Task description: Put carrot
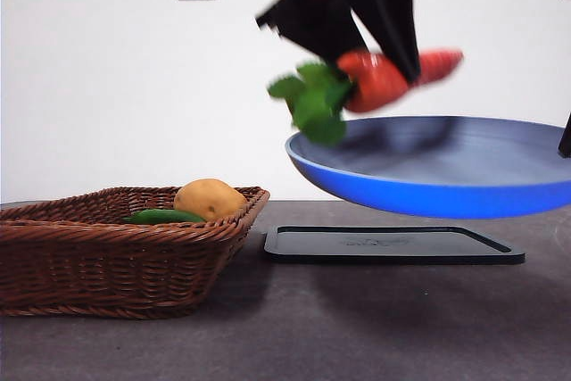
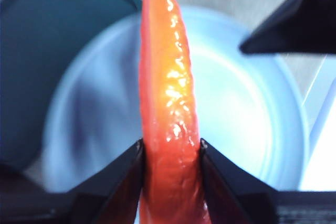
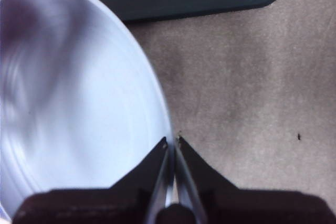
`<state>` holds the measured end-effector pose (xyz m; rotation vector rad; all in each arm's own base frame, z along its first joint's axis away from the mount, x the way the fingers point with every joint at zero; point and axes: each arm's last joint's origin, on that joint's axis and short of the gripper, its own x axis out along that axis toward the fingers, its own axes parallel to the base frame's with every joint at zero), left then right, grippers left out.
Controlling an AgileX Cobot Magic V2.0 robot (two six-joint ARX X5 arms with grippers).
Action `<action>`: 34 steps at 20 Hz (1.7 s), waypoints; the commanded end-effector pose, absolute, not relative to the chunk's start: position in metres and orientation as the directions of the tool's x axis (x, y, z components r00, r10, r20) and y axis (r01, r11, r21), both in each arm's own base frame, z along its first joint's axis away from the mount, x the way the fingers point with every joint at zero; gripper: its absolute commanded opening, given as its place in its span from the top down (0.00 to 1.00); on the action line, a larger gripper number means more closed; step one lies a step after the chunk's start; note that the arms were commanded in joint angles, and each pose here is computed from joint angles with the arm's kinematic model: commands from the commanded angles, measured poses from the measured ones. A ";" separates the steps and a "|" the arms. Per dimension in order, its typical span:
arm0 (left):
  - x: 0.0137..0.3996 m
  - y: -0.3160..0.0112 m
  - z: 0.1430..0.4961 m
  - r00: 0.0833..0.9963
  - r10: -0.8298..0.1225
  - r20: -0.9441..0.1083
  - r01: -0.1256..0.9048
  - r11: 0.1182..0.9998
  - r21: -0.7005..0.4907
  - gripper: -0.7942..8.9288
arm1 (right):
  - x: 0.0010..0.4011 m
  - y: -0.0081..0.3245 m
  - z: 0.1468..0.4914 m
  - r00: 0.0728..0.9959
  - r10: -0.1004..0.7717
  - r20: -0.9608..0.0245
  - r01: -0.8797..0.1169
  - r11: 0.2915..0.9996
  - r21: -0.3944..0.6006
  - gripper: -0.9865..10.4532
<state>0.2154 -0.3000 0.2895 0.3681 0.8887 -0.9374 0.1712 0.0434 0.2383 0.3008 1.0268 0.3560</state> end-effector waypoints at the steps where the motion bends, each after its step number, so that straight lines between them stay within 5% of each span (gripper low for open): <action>1: 0.214 -0.314 0.274 0.250 -0.515 -0.820 0.838 0.540 -0.083 0.79 | 0.174 0.044 0.242 0.484 0.431 -0.762 -0.165 0.900 0.404 0.91; 4: 0.212 -0.315 0.271 0.239 -0.503 -0.830 0.840 0.536 -0.083 0.77 | 0.174 0.044 0.242 0.484 0.431 -0.762 -0.165 0.899 0.405 0.91; 7: 0.211 -0.316 0.271 0.247 -0.498 -0.831 0.839 0.540 -0.075 0.65 | 0.174 0.044 0.242 0.482 0.435 -0.760 -0.162 0.897 0.411 0.91; 15: 0.203 -0.305 0.301 0.222 -0.572 -0.790 0.859 0.498 -0.119 0.65 | 0.186 0.046 0.229 0.424 0.413 -0.806 -0.077 0.903 0.423 0.91; 23: 0.174 -0.263 0.371 0.170 -0.482 -0.860 0.871 0.481 -0.098 0.65 | 0.286 0.042 0.209 0.364 0.373 -0.854 0.027 0.912 0.410 0.91; 29: 0.172 -0.258 0.373 0.181 -0.436 -0.881 0.863 0.500 -0.070 0.65 | 0.367 0.048 0.205 0.382 0.370 -0.847 0.030 0.911 0.411 0.91; 34: 0.174 -0.260 0.374 0.197 -0.461 -0.865 0.864 0.498 -0.069 0.65 | 0.388 0.048 0.184 0.357 0.362 -0.861 0.050 0.913 0.405 0.91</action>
